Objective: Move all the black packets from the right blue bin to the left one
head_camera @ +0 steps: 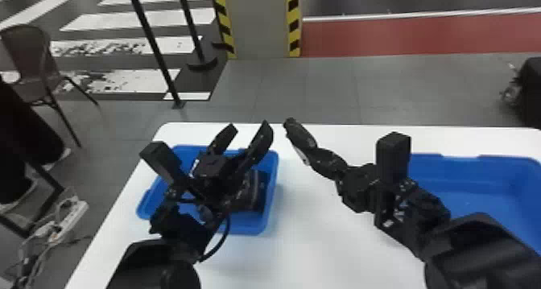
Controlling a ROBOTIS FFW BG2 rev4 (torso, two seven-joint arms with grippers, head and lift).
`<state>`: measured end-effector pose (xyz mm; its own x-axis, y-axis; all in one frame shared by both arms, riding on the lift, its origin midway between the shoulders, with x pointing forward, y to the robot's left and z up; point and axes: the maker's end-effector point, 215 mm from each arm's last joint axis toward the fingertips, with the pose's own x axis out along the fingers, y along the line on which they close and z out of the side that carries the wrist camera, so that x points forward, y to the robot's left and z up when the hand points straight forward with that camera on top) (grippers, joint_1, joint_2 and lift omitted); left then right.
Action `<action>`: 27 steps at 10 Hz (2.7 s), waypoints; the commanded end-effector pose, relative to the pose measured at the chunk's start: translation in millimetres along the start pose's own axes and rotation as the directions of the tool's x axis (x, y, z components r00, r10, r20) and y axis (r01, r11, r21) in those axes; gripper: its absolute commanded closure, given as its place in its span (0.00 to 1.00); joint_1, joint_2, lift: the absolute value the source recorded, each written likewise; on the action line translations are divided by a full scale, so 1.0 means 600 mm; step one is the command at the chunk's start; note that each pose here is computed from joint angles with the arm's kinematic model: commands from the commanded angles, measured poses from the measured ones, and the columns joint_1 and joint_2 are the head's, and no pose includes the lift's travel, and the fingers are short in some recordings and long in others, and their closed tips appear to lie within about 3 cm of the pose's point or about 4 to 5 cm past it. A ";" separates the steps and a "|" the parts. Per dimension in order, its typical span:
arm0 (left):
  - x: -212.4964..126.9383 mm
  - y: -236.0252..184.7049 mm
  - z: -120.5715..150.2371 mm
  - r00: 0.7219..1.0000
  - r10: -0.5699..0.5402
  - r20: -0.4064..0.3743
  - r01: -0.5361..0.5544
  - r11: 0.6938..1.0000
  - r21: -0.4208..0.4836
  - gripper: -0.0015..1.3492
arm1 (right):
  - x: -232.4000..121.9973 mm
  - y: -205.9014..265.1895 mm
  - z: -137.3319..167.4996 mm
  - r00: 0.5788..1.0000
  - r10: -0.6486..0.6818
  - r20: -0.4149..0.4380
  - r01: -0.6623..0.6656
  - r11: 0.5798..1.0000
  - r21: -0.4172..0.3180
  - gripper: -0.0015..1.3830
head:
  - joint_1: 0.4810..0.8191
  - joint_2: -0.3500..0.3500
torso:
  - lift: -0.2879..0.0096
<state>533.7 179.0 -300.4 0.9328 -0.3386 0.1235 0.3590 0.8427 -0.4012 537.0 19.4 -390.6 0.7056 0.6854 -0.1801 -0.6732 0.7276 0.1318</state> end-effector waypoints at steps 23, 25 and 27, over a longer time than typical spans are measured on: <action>-0.073 0.201 -0.045 0.941 0.338 0.006 -0.324 0.899 0.295 0.87 | -0.123 -0.161 0.051 0.957 -0.238 0.168 0.230 0.971 0.065 0.15 | 0.63 0.79 | 0.60; -0.079 0.197 0.002 0.930 0.348 0.123 -0.369 0.877 0.309 0.10 | -0.145 -0.195 0.071 0.943 -0.273 0.190 0.267 0.962 0.061 0.15 | 0.63 0.77 | 0.60; -0.068 0.144 0.064 0.935 0.255 0.247 -0.329 0.882 0.336 0.04 | -0.188 -0.223 0.089 0.918 -0.327 0.224 0.323 0.945 0.053 0.15 | 0.63 0.74 | 0.60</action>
<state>529.9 285.6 -320.0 0.9818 0.0095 0.1899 0.0096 0.9949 -0.0999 561.6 -146.0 -340.0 0.9124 0.4092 -0.0014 -0.4058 0.9053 0.1256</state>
